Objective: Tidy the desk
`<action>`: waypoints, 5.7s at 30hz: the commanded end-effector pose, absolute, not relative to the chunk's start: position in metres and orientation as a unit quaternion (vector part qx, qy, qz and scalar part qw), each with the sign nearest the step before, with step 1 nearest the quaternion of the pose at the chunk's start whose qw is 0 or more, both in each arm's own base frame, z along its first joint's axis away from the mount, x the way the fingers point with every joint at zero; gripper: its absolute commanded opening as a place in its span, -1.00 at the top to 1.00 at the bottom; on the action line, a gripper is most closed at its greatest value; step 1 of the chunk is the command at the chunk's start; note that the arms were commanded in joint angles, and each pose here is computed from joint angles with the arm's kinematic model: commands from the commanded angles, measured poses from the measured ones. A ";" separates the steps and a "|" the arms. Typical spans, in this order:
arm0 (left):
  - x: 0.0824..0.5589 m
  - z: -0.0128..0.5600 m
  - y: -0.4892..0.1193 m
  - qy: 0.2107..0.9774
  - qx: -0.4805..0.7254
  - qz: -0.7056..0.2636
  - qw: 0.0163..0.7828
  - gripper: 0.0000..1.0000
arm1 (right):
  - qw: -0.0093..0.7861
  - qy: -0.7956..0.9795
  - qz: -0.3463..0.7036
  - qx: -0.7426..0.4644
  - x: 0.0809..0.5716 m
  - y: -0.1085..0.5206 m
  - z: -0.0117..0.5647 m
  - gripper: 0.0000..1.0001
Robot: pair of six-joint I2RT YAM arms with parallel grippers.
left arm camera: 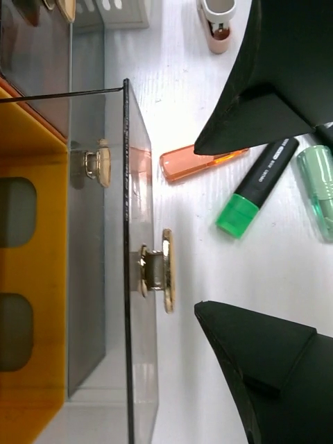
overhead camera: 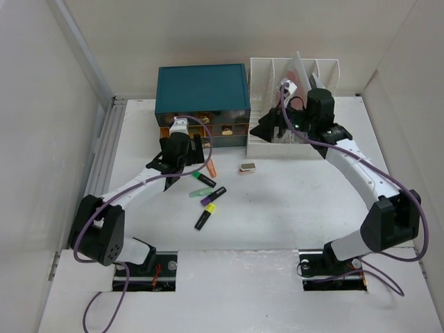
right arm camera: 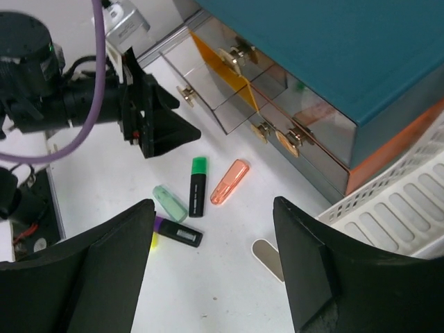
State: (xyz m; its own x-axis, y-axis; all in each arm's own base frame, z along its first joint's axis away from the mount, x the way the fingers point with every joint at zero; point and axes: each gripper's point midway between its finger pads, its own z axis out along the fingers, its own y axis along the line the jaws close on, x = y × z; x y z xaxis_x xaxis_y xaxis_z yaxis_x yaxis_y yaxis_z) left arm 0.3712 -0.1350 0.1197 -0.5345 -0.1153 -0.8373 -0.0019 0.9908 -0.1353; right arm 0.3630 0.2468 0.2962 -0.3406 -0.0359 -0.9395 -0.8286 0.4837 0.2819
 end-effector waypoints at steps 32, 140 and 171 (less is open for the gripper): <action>0.257 0.345 -0.058 0.635 -0.140 -0.178 0.739 -0.73 | 0.317 0.573 0.106 -0.749 0.358 0.285 0.070 -0.04; 0.254 0.346 -0.045 0.630 -0.154 -0.152 0.746 -0.73 | 0.559 0.498 0.111 -0.653 0.397 0.454 0.297 0.93; 0.256 0.344 -0.043 0.632 -0.160 -0.144 0.744 -0.73 | 0.569 0.524 0.040 -0.633 0.428 0.479 0.250 0.10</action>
